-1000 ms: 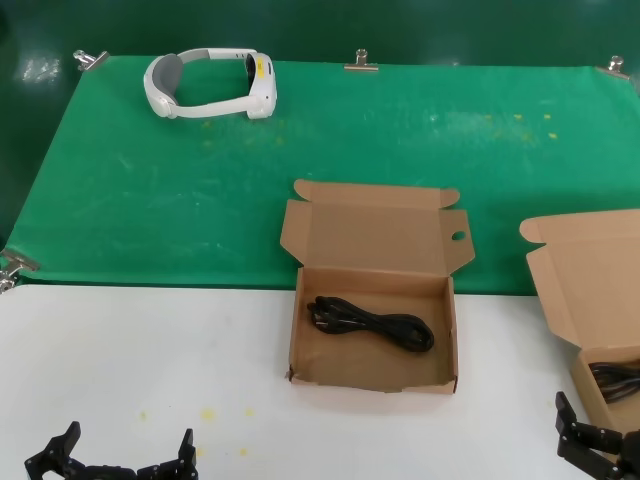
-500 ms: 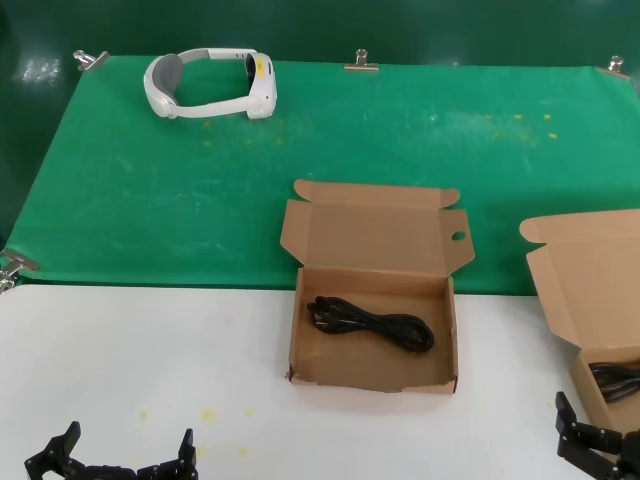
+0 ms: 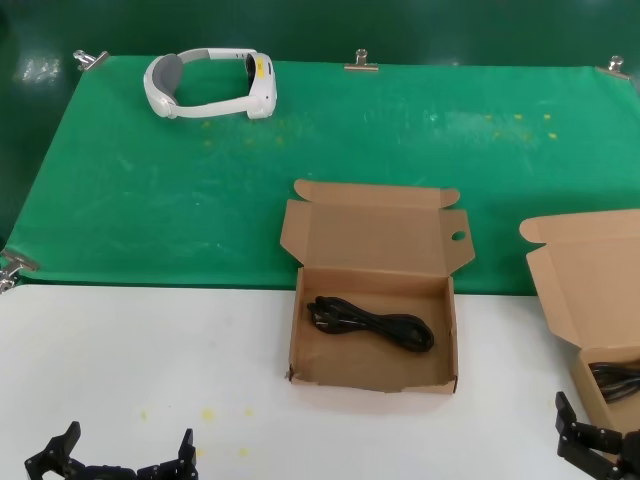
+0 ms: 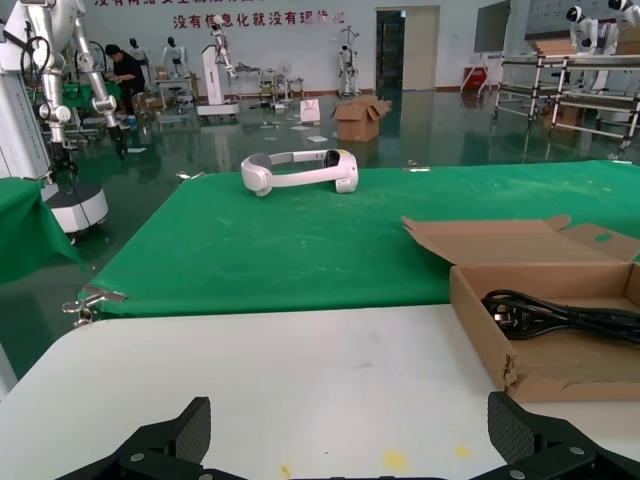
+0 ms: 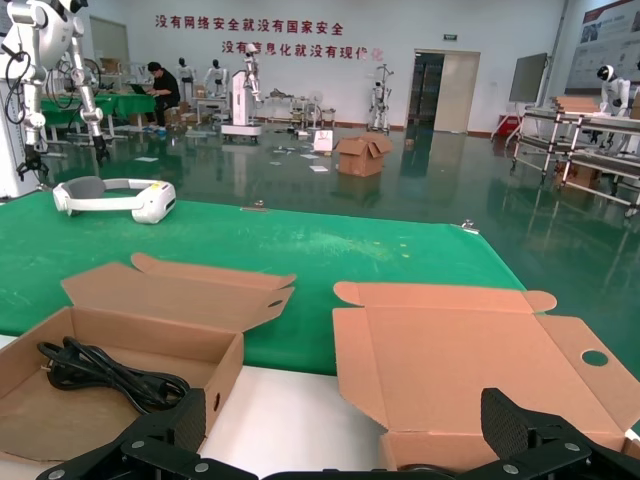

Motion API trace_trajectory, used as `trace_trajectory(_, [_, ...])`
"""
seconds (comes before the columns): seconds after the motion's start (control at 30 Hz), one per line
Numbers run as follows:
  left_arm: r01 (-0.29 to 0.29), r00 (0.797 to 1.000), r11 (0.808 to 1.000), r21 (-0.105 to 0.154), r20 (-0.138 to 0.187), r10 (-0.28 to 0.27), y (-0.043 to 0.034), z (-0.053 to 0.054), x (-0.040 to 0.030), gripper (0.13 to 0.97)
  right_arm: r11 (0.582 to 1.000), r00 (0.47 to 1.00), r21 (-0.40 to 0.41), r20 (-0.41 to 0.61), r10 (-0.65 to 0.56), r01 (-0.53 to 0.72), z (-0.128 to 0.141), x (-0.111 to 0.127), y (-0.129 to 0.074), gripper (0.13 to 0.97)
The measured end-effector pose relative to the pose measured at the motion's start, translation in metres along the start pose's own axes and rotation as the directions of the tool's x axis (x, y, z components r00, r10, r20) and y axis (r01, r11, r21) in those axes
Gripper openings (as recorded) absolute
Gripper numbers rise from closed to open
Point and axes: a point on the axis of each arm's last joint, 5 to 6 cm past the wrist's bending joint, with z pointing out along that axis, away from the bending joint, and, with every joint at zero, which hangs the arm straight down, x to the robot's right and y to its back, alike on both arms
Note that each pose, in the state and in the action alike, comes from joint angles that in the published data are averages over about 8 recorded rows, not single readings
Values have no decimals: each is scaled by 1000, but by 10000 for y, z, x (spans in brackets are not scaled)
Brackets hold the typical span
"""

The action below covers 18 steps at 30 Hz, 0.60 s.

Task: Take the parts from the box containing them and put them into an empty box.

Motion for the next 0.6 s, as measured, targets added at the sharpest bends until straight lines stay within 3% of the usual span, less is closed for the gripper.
trace_trajectory(0.6, [0, 1000, 1000, 0, 0, 0, 0, 0, 0, 966, 1000, 1000, 0, 0, 0, 0, 0, 0, 0, 966])
